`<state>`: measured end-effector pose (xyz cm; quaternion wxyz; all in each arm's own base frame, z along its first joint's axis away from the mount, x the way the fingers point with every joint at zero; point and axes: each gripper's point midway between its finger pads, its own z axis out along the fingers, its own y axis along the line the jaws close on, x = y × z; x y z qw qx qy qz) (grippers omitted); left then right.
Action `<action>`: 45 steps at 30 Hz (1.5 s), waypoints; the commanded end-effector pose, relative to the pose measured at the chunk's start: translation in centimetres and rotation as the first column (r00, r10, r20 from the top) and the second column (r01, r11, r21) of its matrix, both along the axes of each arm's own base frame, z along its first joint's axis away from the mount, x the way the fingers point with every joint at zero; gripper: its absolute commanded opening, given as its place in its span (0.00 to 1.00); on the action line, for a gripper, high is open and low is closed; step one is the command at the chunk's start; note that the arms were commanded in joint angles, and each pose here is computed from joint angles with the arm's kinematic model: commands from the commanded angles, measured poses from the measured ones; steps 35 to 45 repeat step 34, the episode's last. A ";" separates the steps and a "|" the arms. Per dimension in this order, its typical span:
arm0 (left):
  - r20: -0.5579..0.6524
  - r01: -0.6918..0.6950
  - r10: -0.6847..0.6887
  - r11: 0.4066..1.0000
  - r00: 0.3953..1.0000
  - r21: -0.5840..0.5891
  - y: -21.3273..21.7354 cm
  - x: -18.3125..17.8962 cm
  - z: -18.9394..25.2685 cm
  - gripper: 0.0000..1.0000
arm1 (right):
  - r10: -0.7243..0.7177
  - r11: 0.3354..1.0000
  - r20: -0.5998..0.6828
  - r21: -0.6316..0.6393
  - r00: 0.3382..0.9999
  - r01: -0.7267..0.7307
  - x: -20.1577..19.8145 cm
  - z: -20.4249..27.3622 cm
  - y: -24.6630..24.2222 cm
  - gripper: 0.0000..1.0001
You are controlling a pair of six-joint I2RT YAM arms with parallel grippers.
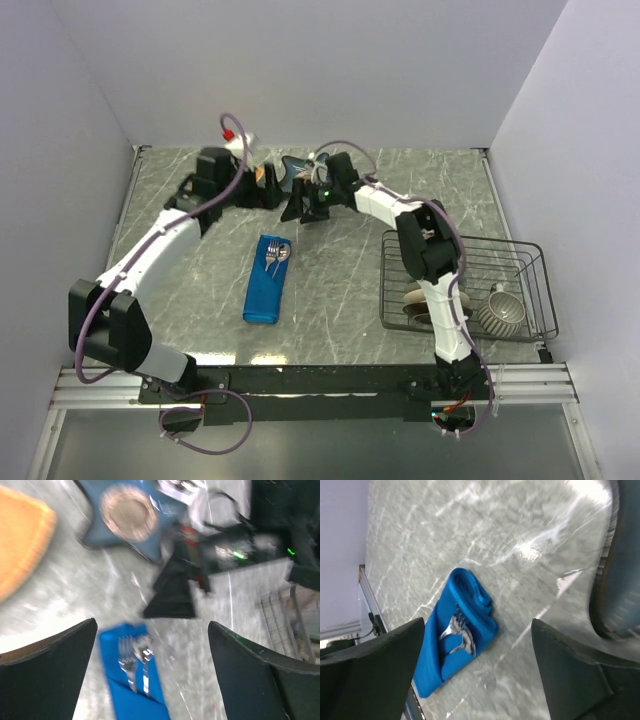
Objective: Fold the napkin into a case and place the utensils inside
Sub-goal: Reset both arms
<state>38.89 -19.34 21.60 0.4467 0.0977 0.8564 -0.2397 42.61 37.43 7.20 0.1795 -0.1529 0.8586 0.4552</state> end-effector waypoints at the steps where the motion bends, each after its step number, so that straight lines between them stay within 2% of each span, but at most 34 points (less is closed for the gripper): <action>1: 0.174 -0.028 0.027 1.000 0.984 0.003 3.2 2.2 9.5 0.99 | -0.030 0.997 0.265 0.078 0.964 0.010 2.7 12.2 -2.7 1.00; 3: 0.150 -0.059 0.053 0.998 0.987 0.035 5.2 2.8 10.2 0.99 | -0.061 0.996 0.337 0.081 0.940 0.036 3.1 15.7 -5.1 1.00; 7: 0.011 0.014 -0.015 0.996 1.000 0.093 7.1 2.1 10.4 0.99 | -0.107 0.992 0.428 -0.009 0.898 0.123 2.2 19.1 -10.4 1.00; 8: 0.008 0.069 -0.070 0.996 0.998 0.062 6.8 1.6 10.7 0.99 | -0.131 0.988 0.458 -0.015 0.879 0.155 1.0 20.8 -11.9 1.00; 10: 0.029 0.064 -0.066 0.996 0.997 0.061 8.0 1.8 10.8 0.99 | -0.190 0.967 0.485 -0.059 0.854 0.248 0.4 21.5 -15.3 1.00; 11: 0.034 0.059 -0.061 0.996 0.998 0.071 8.2 1.8 10.7 0.99 | -0.217 0.954 0.506 -0.069 0.835 0.290 -1.2 22.4 -16.8 1.00; 15: 0.009 0.041 -0.042 0.995 0.999 0.092 8.7 1.8 8.6 0.99 | -0.380 0.850 0.513 -0.136 0.770 0.510 -4.6 22.4 -23.0 1.00; 17: -0.001 0.082 -0.083 0.991 0.997 0.104 8.5 0.6 7.1 0.99 | -0.412 0.793 0.555 -0.173 0.723 0.584 -7.4 21.3 -25.7 1.00; 18: -0.045 0.097 -0.093 0.991 0.995 0.097 8.4 -0.5 4.8 0.99 | -0.418 0.773 0.569 -0.187 0.708 0.606 -8.3 20.7 -26.5 1.00; 19: 0.002 0.082 -0.082 0.992 0.997 0.096 8.5 -1.4 5.7 0.99 | -0.429 0.754 0.600 -0.174 0.675 0.633 -9.9 21.3 -27.6 1.00; 20: 0.016 0.077 -0.079 0.992 0.997 0.095 8.5 -2.0 5.5 0.99 | -0.431 0.738 0.581 -0.213 0.690 0.641 -11.0 19.1 -28.4 1.00; 21: -0.004 0.079 -0.079 0.992 0.997 0.099 8.5 -2.8 3.5 0.99 | -0.433 0.736 0.578 -0.216 0.691 0.642 -12.0 18.5 -28.8 1.00; 23: 0.009 0.043 -0.044 0.990 0.999 0.132 9.1 -4.1 3.0 0.99 | -0.445 0.724 0.584 -0.213 0.679 0.656 -14.2 17.4 -29.8 1.00; 24: -0.036 0.044 -0.039 0.988 0.999 0.149 9.2 -5.1 1.2 0.99 | -0.448 0.724 0.585 -0.206 0.676 0.659 -14.9 17.2 -30.0 1.00; 28: -0.025 -0.011 0.016 0.978 1.000 0.209 10.5 -6.8 0.0 0.99 | -0.465 0.728 0.594 -0.165 0.656 0.665 -17.6 16.7 -30.2 1.00; 34: 0.057 -0.068 0.056 0.970 0.997 0.235 11.1 -8.1 1.2 1.00 | -0.480 0.706 0.628 -0.137 0.612 0.695 -19.1 17.3 -31.4 1.00; 45: 0.057 -0.068 0.056 0.970 0.997 0.235 11.1 -8.1 1.2 1.00 | -0.480 0.706 0.628 -0.137 0.612 0.695 -19.1 17.3 -31.4 1.00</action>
